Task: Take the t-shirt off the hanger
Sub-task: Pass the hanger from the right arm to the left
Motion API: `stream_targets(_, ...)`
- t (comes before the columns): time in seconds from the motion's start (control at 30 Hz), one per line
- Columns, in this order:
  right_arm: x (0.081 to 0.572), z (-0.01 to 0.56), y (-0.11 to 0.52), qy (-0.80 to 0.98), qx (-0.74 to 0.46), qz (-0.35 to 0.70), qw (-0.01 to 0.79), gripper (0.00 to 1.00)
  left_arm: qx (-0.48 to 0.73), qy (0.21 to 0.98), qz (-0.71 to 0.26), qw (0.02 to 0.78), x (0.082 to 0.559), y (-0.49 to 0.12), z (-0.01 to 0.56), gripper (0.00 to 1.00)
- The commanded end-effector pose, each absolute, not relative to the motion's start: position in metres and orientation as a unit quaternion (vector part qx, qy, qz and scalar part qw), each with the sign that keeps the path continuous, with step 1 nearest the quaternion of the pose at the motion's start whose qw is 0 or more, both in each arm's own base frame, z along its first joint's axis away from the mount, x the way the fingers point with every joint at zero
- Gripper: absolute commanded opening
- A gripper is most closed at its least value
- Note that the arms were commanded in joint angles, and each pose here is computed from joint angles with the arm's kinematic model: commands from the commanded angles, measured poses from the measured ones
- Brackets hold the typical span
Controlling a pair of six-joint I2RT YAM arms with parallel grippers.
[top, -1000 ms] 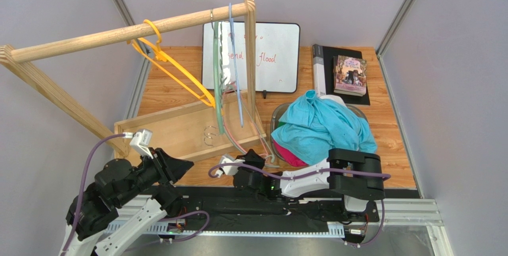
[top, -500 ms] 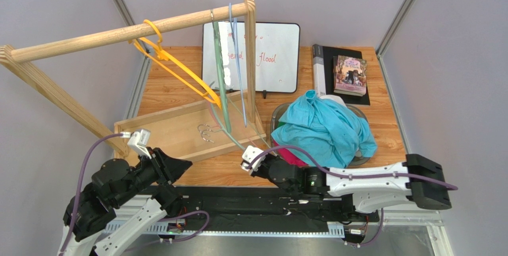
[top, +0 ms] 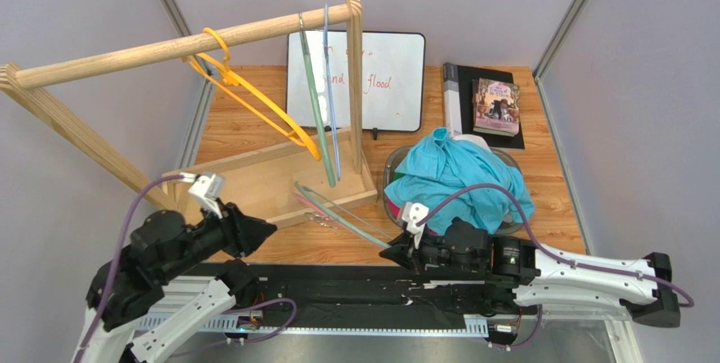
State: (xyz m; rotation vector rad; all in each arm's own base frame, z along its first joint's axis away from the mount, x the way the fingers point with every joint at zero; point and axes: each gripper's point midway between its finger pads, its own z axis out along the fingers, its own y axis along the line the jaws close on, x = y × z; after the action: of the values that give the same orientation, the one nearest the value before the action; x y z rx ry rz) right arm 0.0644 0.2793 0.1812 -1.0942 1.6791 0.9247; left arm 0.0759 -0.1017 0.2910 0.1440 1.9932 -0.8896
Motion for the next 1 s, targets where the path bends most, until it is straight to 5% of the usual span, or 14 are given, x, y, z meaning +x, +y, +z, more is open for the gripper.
stream_targets(0.0,0.049,0.208,0.272,0.684,-0.389,0.471,0.398,0.00,0.113,0.831,-0.351,0.416,0.090,-0.131,0.270,0.48)
stream_targets(0.37,0.049,0.253,0.246,0.704,-0.282,0.552,0.346,0.00,0.235,0.795,-0.427,0.361,0.091,-0.191,0.285,0.49)
stream_targets(0.53,0.056,0.260,0.240,0.713,-0.262,0.543,0.358,0.00,0.261,0.815,-0.390,0.340,0.112,-0.203,0.274,0.47)
stream_targets(0.97,0.040,0.294,0.225,0.698,-0.215,0.593,0.339,0.00,0.413,0.675,-0.394,0.468,0.111,-0.211,0.304,0.50)
